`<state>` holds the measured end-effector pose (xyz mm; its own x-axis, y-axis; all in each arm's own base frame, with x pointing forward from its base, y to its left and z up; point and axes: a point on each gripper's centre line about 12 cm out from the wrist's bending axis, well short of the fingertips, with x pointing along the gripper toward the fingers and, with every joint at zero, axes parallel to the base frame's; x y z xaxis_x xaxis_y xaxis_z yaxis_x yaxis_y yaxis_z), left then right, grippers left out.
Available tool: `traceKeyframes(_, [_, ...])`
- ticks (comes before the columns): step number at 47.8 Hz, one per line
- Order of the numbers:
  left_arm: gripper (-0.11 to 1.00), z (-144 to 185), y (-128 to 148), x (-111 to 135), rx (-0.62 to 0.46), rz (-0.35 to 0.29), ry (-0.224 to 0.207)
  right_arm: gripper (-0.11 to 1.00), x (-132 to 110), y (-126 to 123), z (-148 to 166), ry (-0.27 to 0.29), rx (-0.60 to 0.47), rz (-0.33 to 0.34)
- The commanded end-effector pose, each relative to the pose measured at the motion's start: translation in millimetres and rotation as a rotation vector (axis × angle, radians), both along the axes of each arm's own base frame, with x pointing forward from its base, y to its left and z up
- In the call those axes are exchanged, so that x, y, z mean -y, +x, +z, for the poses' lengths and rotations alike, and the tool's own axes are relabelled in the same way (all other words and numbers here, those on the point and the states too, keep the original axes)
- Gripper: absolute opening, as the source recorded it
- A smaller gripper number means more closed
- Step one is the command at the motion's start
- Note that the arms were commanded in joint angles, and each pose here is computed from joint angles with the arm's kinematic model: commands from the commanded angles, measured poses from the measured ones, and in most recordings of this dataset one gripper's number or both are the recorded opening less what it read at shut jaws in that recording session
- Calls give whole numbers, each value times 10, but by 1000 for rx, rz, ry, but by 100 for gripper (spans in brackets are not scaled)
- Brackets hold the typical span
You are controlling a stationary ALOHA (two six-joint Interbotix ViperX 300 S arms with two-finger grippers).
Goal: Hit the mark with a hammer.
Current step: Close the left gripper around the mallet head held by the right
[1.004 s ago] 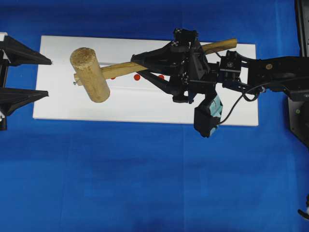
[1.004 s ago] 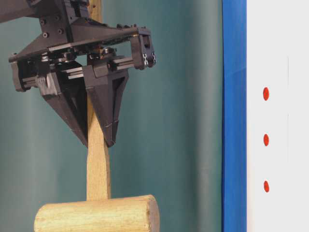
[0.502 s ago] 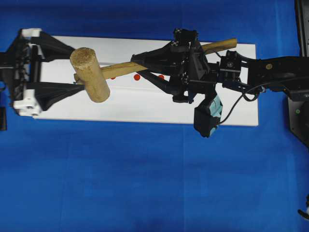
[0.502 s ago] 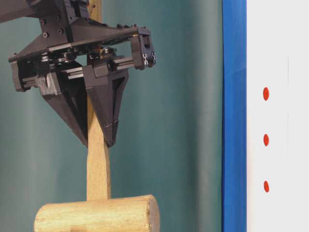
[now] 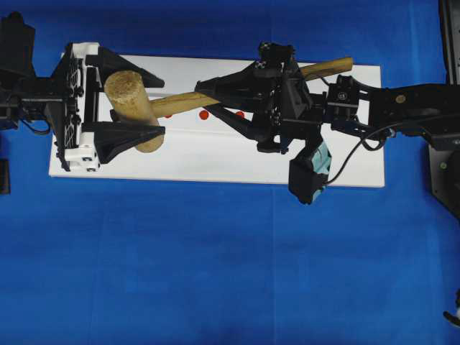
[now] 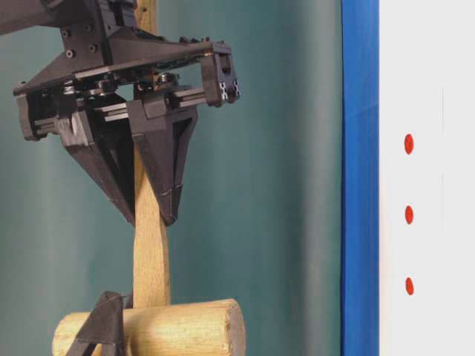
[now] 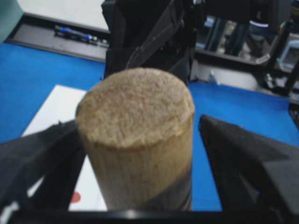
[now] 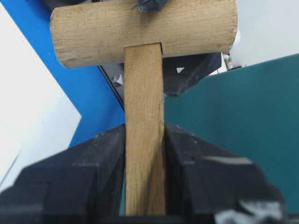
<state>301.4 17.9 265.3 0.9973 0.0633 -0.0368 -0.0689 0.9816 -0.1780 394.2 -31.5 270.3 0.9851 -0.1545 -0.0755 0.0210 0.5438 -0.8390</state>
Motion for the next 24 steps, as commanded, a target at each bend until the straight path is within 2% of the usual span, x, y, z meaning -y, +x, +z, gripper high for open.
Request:
traceKeyframes(1, [80,127,15,-6,42,2,-5,10,-3,-26,199,1,60,-3])
traceKeyframes(8, [43,118,14,18,36,-6,10,10,-3,-26,197,2,58,-2])
traceKeyframes(24, [44,100,9,23,22,-8,10,10,6,-25,199,18,59,-11])
